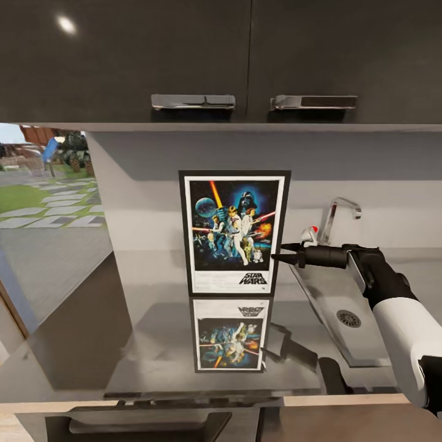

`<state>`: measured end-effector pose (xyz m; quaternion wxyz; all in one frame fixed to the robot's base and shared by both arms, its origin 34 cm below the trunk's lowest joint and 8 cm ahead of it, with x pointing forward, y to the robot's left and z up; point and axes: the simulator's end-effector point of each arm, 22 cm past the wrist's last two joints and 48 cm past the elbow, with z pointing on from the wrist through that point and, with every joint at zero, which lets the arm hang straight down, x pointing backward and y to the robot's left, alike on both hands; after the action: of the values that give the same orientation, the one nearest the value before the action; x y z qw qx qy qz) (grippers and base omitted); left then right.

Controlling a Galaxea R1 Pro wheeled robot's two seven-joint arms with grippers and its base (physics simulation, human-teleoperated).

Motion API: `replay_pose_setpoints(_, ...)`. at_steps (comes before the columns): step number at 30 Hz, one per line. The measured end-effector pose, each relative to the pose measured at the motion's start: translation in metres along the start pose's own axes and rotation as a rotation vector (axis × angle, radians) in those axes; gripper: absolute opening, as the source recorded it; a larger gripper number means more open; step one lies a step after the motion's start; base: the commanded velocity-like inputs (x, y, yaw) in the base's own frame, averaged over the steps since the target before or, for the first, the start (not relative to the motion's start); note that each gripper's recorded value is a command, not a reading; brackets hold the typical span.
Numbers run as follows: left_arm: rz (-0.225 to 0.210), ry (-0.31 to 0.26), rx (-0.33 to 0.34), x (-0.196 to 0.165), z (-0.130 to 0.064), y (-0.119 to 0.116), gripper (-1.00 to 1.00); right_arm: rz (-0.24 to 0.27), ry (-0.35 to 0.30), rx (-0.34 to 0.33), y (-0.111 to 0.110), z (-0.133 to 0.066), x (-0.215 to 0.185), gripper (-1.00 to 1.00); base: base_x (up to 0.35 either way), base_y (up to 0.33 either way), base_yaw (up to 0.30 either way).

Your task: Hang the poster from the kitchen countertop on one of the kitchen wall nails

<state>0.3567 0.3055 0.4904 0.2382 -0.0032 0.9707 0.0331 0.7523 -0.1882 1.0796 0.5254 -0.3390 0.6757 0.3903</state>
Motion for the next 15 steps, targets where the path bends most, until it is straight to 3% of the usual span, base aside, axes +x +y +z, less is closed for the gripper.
replay_pose_setpoints(15,0.000,0.001,-0.001,0.0001,0.0001,0.0008,1.00,0.000,-0.001,-0.001,0.0002,0.0004,0.0000,1.00,0.004,0.000,0.000)
